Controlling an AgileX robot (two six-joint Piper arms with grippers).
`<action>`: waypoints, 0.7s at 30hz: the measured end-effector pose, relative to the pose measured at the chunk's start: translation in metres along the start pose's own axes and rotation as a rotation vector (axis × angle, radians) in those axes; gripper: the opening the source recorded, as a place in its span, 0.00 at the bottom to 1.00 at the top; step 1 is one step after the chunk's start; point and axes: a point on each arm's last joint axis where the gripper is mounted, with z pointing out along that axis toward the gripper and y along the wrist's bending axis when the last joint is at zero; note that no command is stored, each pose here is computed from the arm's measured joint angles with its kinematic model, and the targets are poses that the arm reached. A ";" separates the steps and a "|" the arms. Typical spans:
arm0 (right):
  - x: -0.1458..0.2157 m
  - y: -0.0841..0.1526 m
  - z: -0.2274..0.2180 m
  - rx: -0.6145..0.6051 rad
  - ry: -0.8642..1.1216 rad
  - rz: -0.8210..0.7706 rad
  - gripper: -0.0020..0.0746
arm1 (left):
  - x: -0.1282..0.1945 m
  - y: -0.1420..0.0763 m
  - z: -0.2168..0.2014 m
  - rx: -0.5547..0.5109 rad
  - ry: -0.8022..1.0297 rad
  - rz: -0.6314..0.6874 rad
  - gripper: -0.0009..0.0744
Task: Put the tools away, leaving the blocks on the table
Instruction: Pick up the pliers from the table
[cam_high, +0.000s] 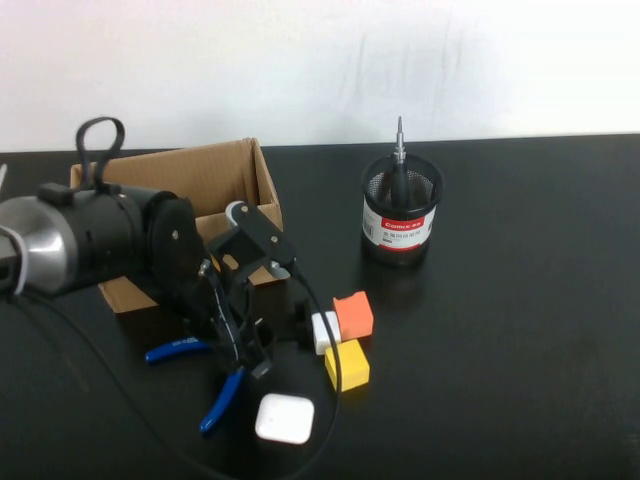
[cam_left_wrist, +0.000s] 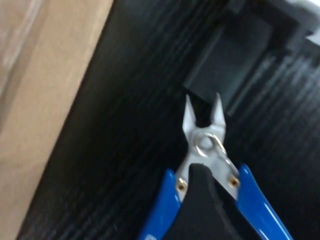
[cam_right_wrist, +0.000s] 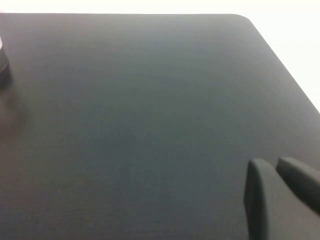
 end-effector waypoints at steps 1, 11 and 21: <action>0.000 0.000 0.000 0.000 0.000 0.000 0.02 | 0.000 0.001 0.003 -0.004 -0.003 -0.001 0.61; 0.000 0.000 0.000 0.000 0.000 0.000 0.02 | -0.003 0.006 0.020 -0.038 -0.034 -0.001 0.61; 0.000 0.000 0.000 0.000 0.000 0.000 0.02 | 0.000 0.007 0.032 -0.034 -0.006 0.013 0.57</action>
